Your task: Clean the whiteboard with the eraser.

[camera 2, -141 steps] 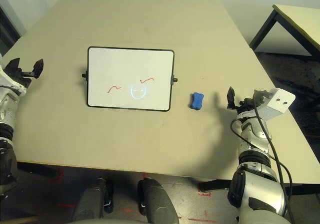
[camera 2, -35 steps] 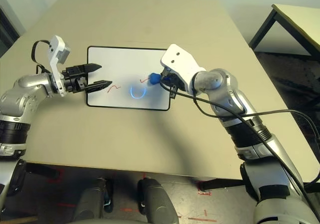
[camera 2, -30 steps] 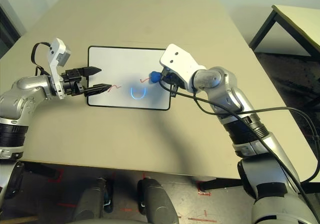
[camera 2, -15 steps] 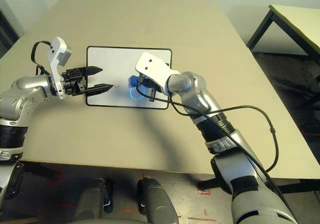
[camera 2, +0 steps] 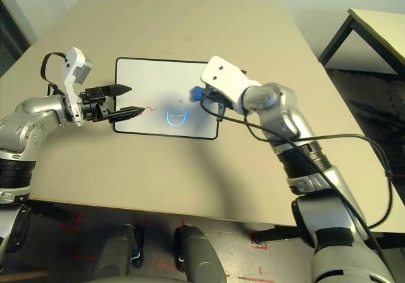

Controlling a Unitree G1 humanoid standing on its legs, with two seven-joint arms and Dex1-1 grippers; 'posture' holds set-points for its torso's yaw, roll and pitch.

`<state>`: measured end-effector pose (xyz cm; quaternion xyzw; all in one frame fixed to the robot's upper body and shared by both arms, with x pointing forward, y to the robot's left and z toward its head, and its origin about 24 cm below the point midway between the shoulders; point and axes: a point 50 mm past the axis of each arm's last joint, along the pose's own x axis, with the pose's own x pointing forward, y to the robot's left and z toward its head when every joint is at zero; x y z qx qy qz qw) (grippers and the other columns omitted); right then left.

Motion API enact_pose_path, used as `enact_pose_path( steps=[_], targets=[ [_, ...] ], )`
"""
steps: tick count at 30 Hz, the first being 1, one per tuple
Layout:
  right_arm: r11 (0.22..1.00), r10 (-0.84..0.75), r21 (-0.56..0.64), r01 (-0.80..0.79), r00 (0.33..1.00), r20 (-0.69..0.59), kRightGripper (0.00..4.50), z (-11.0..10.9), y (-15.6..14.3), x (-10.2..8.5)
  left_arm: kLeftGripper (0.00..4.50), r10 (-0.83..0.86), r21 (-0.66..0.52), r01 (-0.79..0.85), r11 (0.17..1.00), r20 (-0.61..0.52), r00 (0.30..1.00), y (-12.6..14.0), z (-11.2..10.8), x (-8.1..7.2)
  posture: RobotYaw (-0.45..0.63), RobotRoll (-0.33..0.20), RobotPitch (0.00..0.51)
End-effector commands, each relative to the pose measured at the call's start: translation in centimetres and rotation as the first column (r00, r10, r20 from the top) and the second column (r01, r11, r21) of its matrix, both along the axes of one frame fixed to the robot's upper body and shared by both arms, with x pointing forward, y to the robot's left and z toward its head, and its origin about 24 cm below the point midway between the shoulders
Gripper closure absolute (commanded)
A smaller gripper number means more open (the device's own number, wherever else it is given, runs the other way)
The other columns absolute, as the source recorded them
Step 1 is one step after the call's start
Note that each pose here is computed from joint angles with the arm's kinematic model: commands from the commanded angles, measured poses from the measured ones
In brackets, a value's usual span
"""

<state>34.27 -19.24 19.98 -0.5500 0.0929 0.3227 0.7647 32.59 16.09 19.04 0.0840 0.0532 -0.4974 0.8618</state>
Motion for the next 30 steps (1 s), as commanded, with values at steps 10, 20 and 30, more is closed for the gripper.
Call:
enact_pose_path(
  steps=[10, 20, 30],
  targets=[
    [0.996, 0.089, 0.004, -0.089, 0.994, -0.062, 4.5, -1.8, 4.0, 0.1, 0.0, -0.016, 0.005, 0.016, 1.0, -0.005, 1.0, -0.3, 0.0, 0.1, -0.1, 0.0, 0.15],
    [0.992, 0.128, 0.01, -0.127, 0.99, -0.064, 4.5, -2.3, 6.6, 1.2, 0.0, -0.008, -0.002, 0.008, 1.0, -0.012, 1.0, -0.4, -0.2, -0.2, -0.09, 0.0, 0.155],
    [0.998, 0.055, -0.022, -0.057, 0.996, -0.076, 4.5, -2.0, 3.6, 1.2, 0.0, -0.015, -0.01, 0.014, 1.0, -0.012, 1.0, -0.7, -0.2, 0.0, -0.11, 0.0, 0.153]
  ],
)
